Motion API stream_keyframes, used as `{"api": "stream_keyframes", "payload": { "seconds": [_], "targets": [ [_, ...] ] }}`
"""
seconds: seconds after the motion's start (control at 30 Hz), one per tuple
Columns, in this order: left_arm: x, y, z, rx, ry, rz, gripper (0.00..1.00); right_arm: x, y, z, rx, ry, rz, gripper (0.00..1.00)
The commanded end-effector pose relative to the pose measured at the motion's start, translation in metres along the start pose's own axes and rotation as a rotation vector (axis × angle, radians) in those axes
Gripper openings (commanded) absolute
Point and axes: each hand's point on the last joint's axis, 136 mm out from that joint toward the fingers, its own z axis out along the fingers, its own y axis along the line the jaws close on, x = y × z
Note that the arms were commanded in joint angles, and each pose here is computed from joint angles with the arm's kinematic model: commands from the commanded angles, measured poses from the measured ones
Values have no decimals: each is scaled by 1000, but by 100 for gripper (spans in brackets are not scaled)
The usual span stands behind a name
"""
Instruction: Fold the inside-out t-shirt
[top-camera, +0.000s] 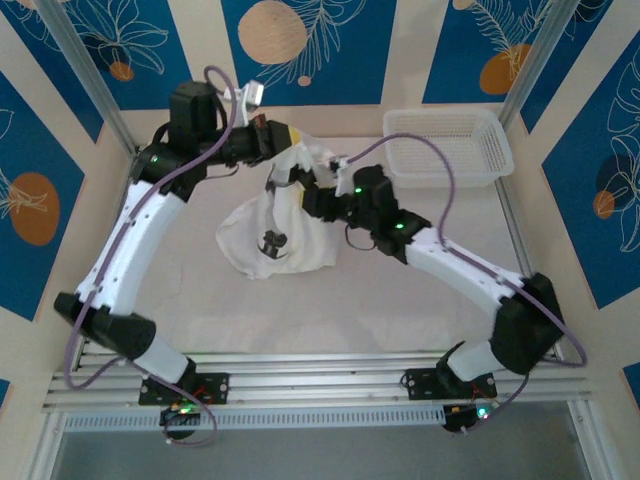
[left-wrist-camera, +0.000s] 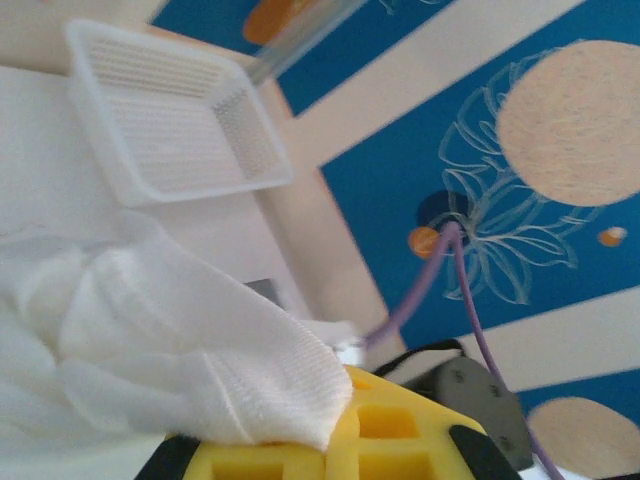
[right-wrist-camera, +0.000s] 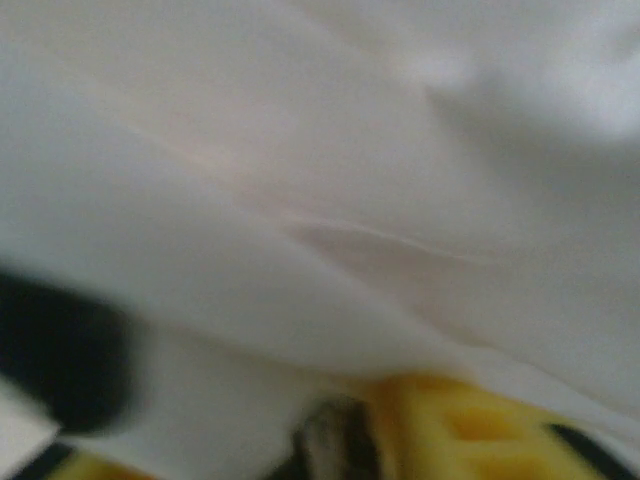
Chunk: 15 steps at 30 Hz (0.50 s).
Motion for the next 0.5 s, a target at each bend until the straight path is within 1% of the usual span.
{"api": "stream_keyframes", "payload": {
  "seconds": [0.0, 0.03, 0.07, 0.1, 0.13, 0.17, 0.2, 0.27, 0.3, 0.33, 0.37, 0.4, 0.43, 0.47],
  "targets": [
    [19, 56, -35, -308, -92, 45, 0, 80, 15, 24, -93, 199, 13, 27],
    [35, 93, -50, -466, -111, 27, 0, 101, 26, 25, -139, 244, -4, 27],
    [53, 131, -67, -626, -133, 5, 0, 120, 35, 24, -169, 287, -17, 30],
    [71, 161, -83, -746, -151, -21, 0, 134, 43, 21, -198, 324, -24, 35],
    [95, 195, -101, -870, -165, -61, 0, 145, 50, 16, -232, 356, -29, 42],
    [120, 224, -116, -964, -173, -105, 0, 152, 55, 9, -259, 381, -27, 51],
    [140, 246, -127, -1032, -180, -147, 0, 153, 58, 3, -276, 393, -26, 56],
    [180, 285, -149, -1154, -182, -235, 0, 144, 57, -8, -269, 378, -28, 63],
    [190, 294, -154, -1175, -179, -263, 7, 136, 54, -10, -245, 362, -31, 65],
    [196, 301, -156, -1179, -176, -283, 18, 125, 47, -11, -195, 337, -37, 67],
    [195, 302, -155, -1165, -181, -282, 31, 115, 36, -10, -125, 318, -49, 68],
    [190, 300, -154, -1148, -189, -266, 41, 107, 24, -8, -53, 305, -65, 69],
    [179, 293, -154, -1126, -206, -232, 48, 99, 10, -4, 33, 297, -83, 69],
    [166, 284, -157, -1114, -230, -192, 52, 94, -5, -1, 118, 299, -88, 69]
  ]
}}
